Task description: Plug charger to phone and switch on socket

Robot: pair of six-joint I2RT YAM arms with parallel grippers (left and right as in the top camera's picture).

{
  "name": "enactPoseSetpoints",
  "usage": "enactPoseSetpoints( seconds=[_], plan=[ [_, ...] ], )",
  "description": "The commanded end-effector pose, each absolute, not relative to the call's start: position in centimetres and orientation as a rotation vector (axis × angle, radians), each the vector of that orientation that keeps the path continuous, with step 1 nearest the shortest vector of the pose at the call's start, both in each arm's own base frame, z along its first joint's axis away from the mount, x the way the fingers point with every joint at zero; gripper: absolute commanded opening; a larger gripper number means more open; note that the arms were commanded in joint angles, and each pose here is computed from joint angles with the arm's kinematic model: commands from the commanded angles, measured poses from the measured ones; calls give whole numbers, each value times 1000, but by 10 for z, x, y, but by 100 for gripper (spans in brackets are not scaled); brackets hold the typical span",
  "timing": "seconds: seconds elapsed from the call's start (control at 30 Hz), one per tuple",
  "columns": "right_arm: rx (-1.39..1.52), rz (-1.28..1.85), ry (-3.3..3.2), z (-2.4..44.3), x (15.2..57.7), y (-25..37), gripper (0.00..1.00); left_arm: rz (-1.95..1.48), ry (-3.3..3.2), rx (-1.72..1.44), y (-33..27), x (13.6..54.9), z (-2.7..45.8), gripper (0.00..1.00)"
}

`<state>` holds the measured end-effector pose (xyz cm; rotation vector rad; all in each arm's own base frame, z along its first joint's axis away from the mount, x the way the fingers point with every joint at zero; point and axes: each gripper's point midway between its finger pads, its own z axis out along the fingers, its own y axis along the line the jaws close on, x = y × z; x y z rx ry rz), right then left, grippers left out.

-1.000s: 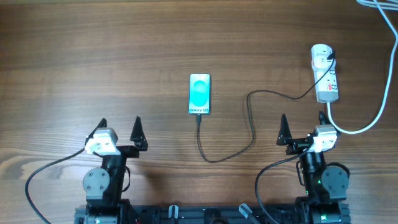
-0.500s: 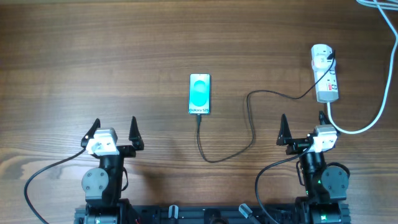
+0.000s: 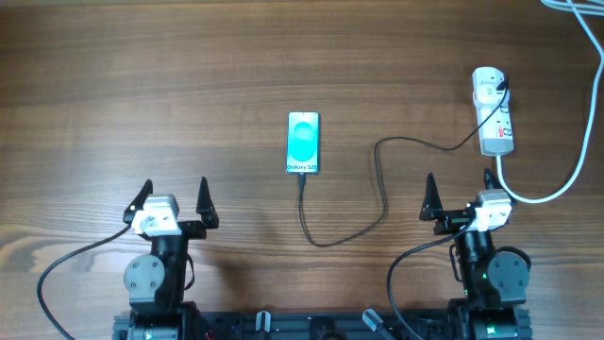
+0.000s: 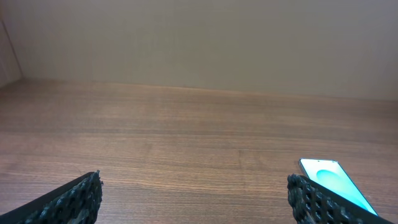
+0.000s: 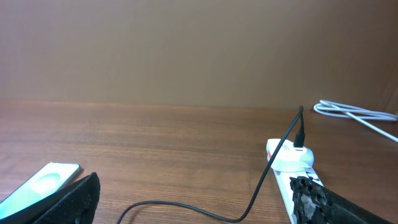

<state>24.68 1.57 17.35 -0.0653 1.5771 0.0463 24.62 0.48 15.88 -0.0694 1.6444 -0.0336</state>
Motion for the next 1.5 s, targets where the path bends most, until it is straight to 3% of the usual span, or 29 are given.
enactPoseSetpoints(
  seconds=[0.0, 1.47],
  plan=[
    [-58, 59, 1566, 176, 246, 17, 100, -29, 1643, -45, 2, 246, 157, 100],
    [-74, 38, 1564, 176, 246, 16, 100, -29, 1643, -45, 2, 246, 157, 100]
  ],
)
